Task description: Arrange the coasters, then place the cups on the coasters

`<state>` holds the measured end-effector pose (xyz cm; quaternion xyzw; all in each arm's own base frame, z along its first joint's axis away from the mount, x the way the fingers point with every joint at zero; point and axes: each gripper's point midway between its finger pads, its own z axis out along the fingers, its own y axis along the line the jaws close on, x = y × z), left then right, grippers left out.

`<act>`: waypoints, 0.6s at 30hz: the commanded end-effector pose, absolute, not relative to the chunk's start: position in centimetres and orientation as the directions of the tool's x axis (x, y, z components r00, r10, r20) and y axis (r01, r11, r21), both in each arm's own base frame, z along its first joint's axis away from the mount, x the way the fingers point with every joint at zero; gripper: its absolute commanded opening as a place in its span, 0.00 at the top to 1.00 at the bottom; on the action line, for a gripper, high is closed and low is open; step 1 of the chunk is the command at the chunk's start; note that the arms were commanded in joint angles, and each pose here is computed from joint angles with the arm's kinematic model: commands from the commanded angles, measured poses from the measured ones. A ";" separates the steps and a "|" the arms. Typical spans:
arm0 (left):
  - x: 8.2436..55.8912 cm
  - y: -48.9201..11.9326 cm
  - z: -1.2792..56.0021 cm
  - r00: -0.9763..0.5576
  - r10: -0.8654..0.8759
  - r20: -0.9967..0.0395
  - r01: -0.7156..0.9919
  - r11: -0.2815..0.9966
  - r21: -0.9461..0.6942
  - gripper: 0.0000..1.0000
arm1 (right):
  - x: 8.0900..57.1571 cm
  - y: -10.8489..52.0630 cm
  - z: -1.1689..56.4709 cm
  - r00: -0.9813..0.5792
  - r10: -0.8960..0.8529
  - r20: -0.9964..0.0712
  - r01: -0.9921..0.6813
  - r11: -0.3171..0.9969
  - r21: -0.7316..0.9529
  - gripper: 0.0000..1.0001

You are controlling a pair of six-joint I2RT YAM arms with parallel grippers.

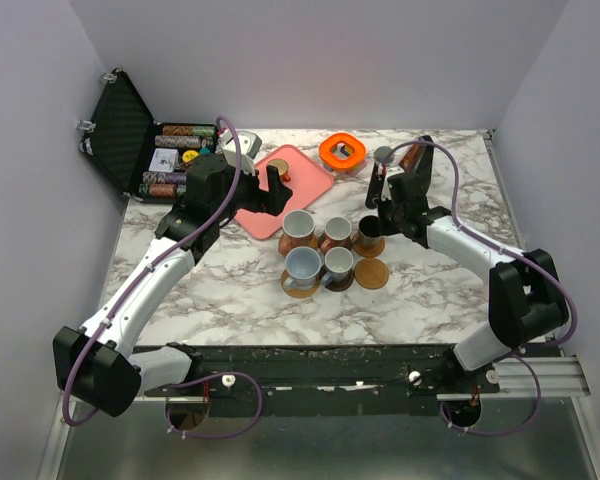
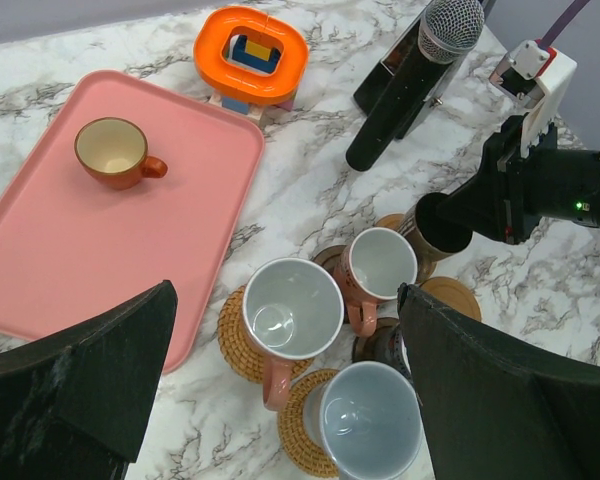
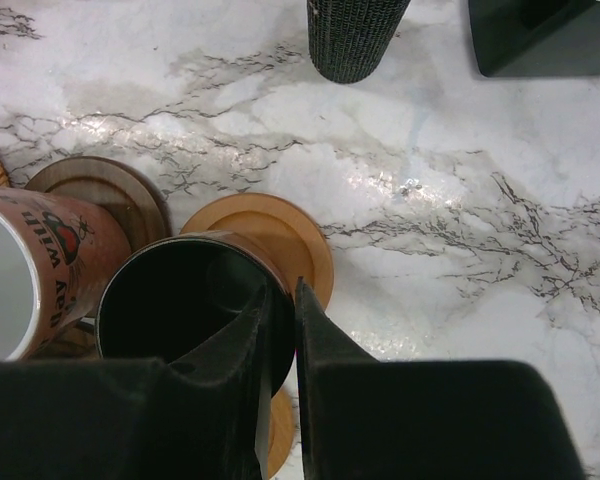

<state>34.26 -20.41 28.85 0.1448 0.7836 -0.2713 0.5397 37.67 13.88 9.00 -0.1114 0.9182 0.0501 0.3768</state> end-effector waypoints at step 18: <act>34.3 -20.8 28.3 -0.392 -0.067 -0.918 0.532 0.797 -0.285 0.01 | 37.9 13.9 8.1 -0.700 -0.256 -0.667 -0.316 0.948 -0.033 0.73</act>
